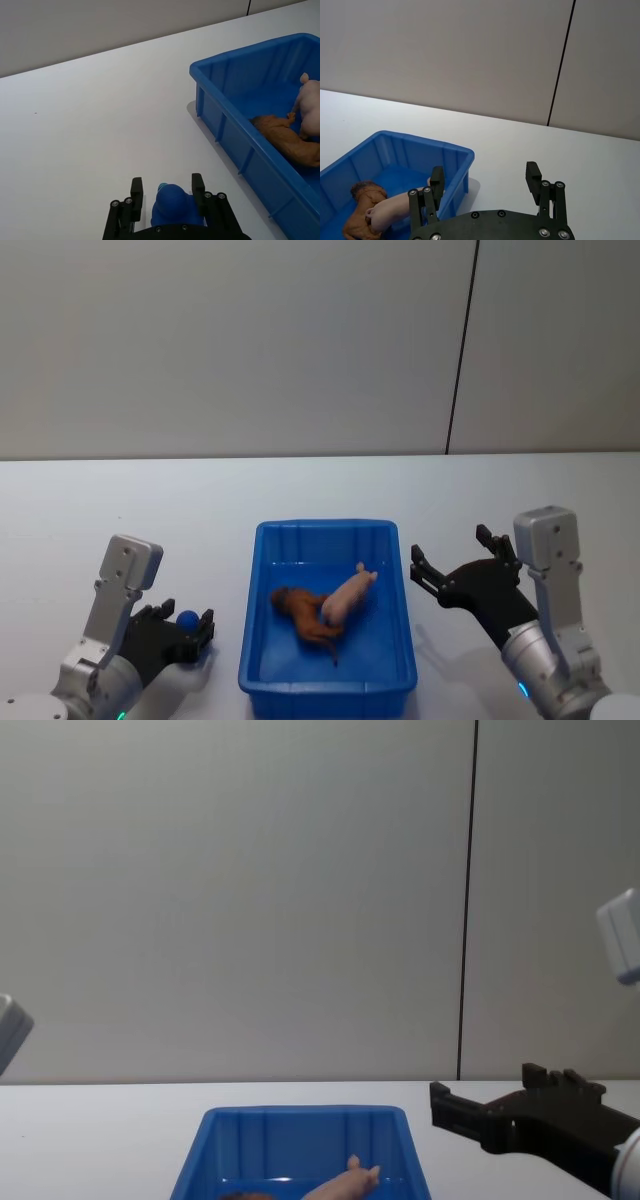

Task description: Pick up the two dolls from the table and place them into the box.

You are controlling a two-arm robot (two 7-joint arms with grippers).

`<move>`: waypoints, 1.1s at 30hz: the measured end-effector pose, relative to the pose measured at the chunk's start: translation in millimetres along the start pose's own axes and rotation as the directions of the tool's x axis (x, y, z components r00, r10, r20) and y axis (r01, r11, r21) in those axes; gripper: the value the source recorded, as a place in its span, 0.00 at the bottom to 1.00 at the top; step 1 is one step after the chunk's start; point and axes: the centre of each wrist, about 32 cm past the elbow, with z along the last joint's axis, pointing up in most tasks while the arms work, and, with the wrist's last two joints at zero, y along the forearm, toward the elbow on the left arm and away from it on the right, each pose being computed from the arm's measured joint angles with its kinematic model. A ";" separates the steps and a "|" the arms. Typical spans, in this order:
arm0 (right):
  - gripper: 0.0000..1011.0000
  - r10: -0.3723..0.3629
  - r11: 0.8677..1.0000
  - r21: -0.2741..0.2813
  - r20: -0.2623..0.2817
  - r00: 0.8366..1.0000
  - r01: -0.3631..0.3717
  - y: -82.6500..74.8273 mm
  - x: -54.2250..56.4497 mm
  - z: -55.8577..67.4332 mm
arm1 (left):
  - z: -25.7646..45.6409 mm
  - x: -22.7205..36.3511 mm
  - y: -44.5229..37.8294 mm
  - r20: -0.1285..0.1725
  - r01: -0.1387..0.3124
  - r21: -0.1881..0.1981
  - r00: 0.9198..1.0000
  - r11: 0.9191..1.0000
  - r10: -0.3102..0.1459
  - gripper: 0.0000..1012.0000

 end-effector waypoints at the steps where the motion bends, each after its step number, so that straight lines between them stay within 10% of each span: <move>1: 0.99 0.000 1.000 0.000 0.000 1.000 0.000 0.0 0.0 0.0 | -0.2 0.0 -1.2 -0.003 -0.002 0.003 1.000 1.000 0.002 0.55; 9: 0.99 0.000 1.000 0.000 0.000 1.000 0.000 0.0 0.0 0.0 | -0.4 -0.1 -4.1 -0.011 -0.004 0.007 1.000 1.000 0.004 0.32; 20: 0.99 0.000 1.000 0.000 0.000 1.000 0.000 0.0 0.0 0.0 | -0.8 -0.5 -7.0 -0.024 0.008 0.006 1.000 1.000 -0.007 0.24; 33: 0.99 0.000 1.000 0.000 0.000 1.000 0.000 0.0 0.0 0.0 | 12.0 -2.9 -3.7 -0.013 0.026 -0.091 1.000 0.996 -0.028 0.17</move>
